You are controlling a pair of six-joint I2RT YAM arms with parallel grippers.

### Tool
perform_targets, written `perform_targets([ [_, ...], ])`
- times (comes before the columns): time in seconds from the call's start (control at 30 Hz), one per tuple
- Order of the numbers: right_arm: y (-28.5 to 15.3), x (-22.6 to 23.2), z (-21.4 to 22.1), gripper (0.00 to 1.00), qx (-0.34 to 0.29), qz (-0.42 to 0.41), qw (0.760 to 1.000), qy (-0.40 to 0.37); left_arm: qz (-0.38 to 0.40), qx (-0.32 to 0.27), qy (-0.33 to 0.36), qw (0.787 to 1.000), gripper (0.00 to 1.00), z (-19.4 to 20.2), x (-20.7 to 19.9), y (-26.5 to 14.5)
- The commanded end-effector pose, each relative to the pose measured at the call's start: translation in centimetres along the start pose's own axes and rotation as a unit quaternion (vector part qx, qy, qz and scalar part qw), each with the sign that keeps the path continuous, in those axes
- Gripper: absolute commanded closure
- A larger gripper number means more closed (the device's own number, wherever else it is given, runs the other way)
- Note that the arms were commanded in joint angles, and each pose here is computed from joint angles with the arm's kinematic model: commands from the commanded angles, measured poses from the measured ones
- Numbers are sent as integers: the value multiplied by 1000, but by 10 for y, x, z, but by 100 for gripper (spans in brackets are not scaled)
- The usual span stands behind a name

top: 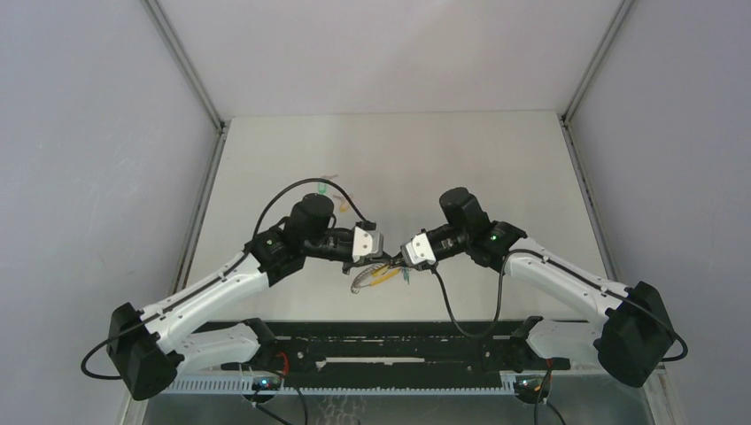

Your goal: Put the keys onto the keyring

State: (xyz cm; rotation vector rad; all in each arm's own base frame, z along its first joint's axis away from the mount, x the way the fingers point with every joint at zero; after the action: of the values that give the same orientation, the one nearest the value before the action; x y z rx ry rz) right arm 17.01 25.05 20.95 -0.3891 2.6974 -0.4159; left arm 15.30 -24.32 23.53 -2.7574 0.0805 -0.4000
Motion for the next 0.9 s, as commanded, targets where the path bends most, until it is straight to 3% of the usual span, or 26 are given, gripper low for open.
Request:
perform_targets([
  [0.0,-8,-17,-33,100,-31,24,998,-59,0,1,16,1000,100,-15,5,-3],
  [0.1,-14,-19,-34,98,-27,36,998,-53,-15,-3,17,1000,100,-17,4,-7],
  [0.3,-30,-17,-40,70,-21,75,996,-35,-102,-68,5,992,100,-28,8,-17],
  [0.4,-37,-18,-45,64,-27,105,994,-16,-156,-120,-19,980,100,-30,8,-21],
  [0.67,-46,-22,-52,61,-57,182,980,50,-260,-216,-40,940,100,-22,11,-32],
  [0.87,-36,-23,-42,65,-67,169,980,80,-268,-259,-38,927,100,-15,6,-30],
])
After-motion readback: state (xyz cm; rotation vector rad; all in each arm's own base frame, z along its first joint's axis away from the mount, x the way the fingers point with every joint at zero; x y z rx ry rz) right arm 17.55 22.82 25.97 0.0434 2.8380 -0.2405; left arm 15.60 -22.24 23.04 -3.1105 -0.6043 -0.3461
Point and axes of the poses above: each gripper's point midway between its finger pads, its own y axis out along the fingers, its own x axis along the line the jaws close on, z = x × y, the point moved 6 cm from there along -y, back along the fingers, and after that the axes turned 6 degrees about y, right-handed, at the moved point
